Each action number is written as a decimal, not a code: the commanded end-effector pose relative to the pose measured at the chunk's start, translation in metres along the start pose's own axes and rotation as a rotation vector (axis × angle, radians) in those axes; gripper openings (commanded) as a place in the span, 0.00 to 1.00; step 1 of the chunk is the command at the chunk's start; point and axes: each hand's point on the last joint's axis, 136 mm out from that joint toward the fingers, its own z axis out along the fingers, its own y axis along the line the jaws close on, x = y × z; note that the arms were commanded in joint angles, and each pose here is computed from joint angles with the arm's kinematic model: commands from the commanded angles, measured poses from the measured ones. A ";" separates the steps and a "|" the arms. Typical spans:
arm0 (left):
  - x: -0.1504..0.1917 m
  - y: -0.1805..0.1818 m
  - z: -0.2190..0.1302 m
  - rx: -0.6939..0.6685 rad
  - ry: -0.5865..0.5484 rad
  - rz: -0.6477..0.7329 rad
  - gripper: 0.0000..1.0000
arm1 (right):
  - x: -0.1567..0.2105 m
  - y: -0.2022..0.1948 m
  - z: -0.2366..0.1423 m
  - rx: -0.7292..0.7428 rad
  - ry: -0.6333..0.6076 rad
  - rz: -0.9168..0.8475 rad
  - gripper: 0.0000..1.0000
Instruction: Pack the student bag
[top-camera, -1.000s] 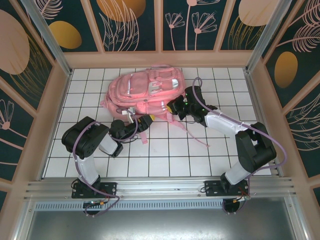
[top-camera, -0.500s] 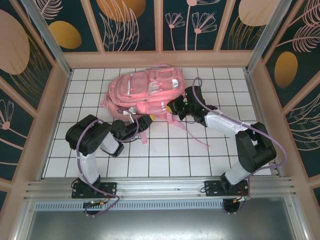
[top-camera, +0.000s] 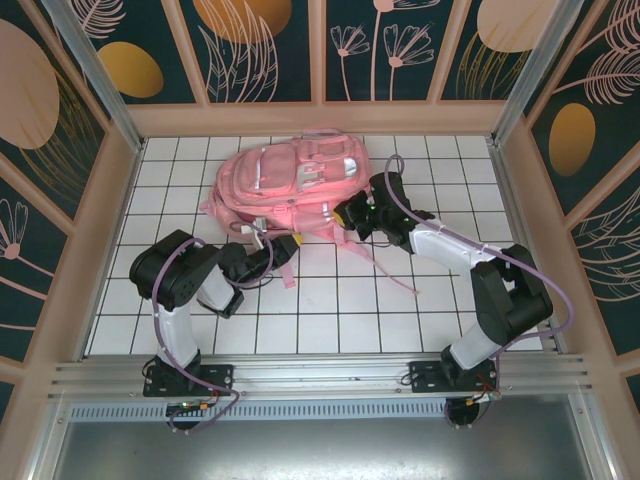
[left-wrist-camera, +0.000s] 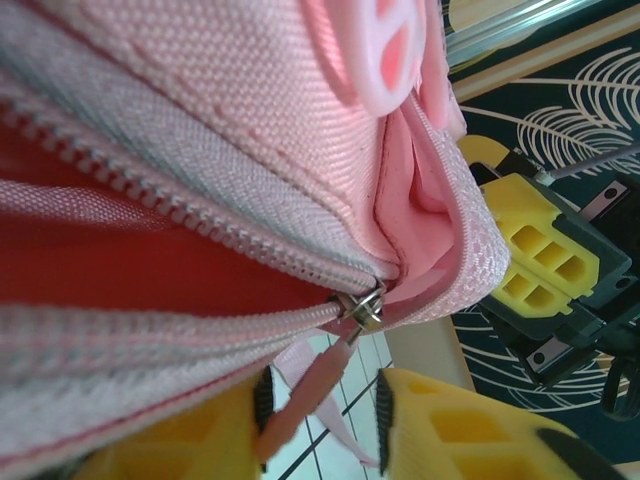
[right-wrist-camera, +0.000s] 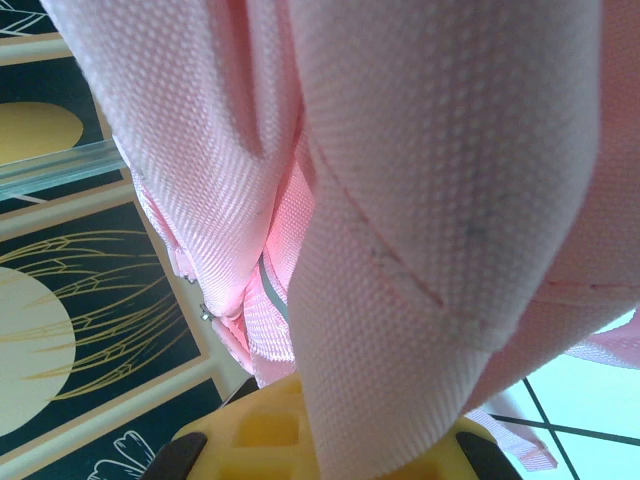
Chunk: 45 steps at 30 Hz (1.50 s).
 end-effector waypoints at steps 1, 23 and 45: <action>-0.007 -0.030 -0.004 0.126 -0.020 0.056 0.28 | 0.009 0.075 -0.029 -0.216 -0.010 -0.130 0.00; 0.016 0.024 -0.017 -0.325 0.203 0.162 0.00 | -0.054 0.002 -0.020 0.070 -0.181 -0.233 0.00; 0.022 0.043 -0.033 -0.575 0.294 0.240 0.00 | -0.155 -0.049 -0.053 0.306 -0.410 -0.224 0.00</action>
